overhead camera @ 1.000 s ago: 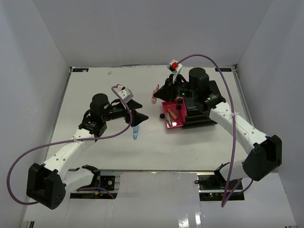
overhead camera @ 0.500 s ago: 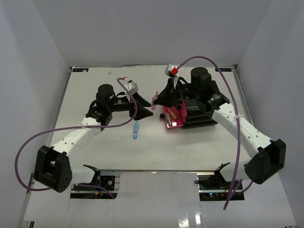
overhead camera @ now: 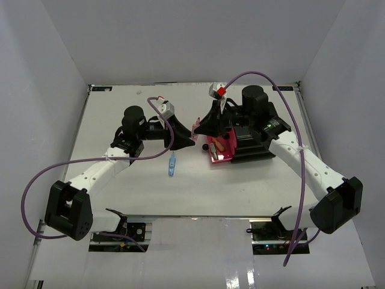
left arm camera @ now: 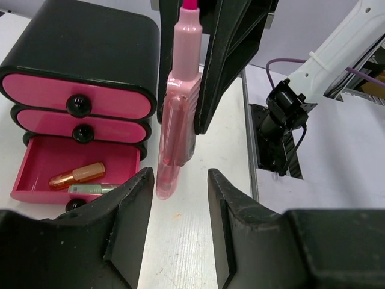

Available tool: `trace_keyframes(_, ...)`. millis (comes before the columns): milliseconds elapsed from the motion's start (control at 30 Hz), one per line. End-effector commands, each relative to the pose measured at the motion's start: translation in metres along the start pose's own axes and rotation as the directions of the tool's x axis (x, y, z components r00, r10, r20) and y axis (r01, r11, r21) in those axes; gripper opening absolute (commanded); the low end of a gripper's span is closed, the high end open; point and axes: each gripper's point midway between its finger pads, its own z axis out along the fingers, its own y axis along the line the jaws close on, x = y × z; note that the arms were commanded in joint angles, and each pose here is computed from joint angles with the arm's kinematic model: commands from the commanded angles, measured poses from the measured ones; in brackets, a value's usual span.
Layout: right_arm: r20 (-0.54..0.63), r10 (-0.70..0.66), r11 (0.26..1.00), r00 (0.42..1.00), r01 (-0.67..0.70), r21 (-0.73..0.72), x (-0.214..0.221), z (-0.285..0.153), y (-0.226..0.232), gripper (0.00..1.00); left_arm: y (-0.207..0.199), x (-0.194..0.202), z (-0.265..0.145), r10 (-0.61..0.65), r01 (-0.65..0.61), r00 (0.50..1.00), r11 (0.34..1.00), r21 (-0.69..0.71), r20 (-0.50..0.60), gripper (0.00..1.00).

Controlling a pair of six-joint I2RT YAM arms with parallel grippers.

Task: Sort the stationery into containers
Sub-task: Pick up the pen from the center of the board, then close the pen cap on the pen.

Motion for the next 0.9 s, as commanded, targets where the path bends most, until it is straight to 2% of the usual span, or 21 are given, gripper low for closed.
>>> trace_keyframes(0, 0.052, -0.058, 0.998, 0.997, 0.059, -0.021, -0.026, -0.006, 0.01, 0.08, -0.011, -0.009, 0.003, 0.036, -0.037, 0.999, 0.997, 0.06, 0.019, 0.51)
trace_keyframes(500, 0.063, -0.055, 0.998, 0.996, 0.058, -0.034, -0.027, -0.007, 0.013, 0.08, -0.011, 0.003, 0.008, -0.004, 0.004, 1.0, 0.997, 0.082, 0.004, 0.4)
trace_keyframes(600, 0.064, -0.056, 0.998, 0.996, 0.059, -0.037, -0.028, -0.007, 0.014, 0.08, -0.012, 0.003, 0.009, -0.004, 0.004, 1.0, 0.996, 0.086, 0.003, 0.32)
trace_keyframes(767, 0.065, -0.057, 0.998, 0.996, 0.059, -0.027, -0.027, -0.008, 0.013, 0.08, -0.014, 0.007, 0.008, -0.024, 0.025, 1.0, 0.995, 0.095, -0.009, 0.13)
trace_keyframes(867, 0.062, -0.055, 0.998, 0.997, 0.056, -0.011, -0.025, -0.007, 0.009, 0.08, -0.017, 0.009, 0.007, -0.042, 0.043, 0.999, 0.994, 0.097, -0.015, 0.08)
